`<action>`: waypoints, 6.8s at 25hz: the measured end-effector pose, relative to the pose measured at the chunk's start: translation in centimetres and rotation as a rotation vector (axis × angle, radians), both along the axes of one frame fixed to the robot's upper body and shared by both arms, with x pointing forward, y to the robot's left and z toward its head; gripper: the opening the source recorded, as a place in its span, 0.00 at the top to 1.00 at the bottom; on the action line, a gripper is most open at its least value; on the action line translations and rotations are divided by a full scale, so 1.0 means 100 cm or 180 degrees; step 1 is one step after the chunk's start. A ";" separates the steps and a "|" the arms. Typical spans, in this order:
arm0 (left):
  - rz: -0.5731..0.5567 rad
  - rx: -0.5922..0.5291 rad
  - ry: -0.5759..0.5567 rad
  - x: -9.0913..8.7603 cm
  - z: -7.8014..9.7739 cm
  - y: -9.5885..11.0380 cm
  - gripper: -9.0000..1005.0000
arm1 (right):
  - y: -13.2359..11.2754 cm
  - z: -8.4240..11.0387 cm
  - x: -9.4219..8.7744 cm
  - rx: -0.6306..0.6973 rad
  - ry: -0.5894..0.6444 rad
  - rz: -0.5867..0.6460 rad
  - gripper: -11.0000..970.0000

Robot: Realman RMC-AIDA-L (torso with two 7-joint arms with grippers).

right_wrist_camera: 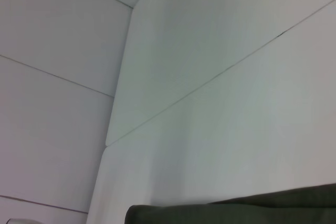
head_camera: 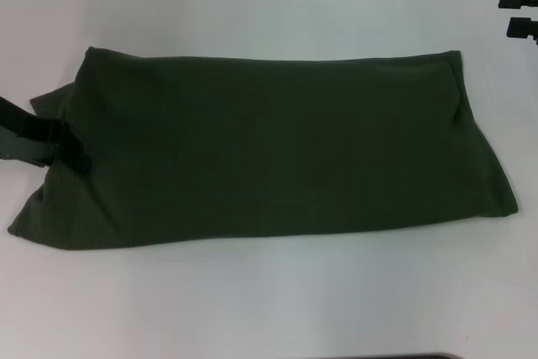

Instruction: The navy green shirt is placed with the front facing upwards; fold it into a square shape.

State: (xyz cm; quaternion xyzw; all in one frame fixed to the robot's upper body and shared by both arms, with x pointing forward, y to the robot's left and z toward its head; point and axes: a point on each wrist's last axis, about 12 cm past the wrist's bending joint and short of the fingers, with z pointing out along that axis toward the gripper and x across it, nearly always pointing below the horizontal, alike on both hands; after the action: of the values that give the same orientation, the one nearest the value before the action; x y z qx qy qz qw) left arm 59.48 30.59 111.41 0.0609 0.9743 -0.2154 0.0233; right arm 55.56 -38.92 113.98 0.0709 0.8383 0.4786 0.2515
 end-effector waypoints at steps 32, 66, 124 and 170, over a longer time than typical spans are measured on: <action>0.0398 0.0404 -0.0014 -0.003 0.018 0.055 0.87 | -0.001 0.002 0.003 -0.0001 -0.0020 -0.0021 0.24; -0.0943 -0.2023 0.0126 -0.001 0.062 -0.118 0.84 | 0.009 0.004 0.010 -0.0041 -0.0016 0.0090 0.24; -0.0648 -0.2417 -0.0124 -0.007 0.033 -0.121 0.07 | 0.015 0.008 0.018 -0.0272 -0.0009 0.0277 0.24; 0.0230 -0.1727 0.0246 -0.040 -0.052 -0.125 0.09 | 0.075 0.032 0.064 -0.1450 -0.0481 0.1182 0.24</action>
State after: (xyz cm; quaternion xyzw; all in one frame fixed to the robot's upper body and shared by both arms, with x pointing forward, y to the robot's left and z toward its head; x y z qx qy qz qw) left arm 55.46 18.08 106.23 0.0094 0.8827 -0.4698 0.0092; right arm 61.96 -31.38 117.20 -0.1777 0.9016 0.3199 0.2308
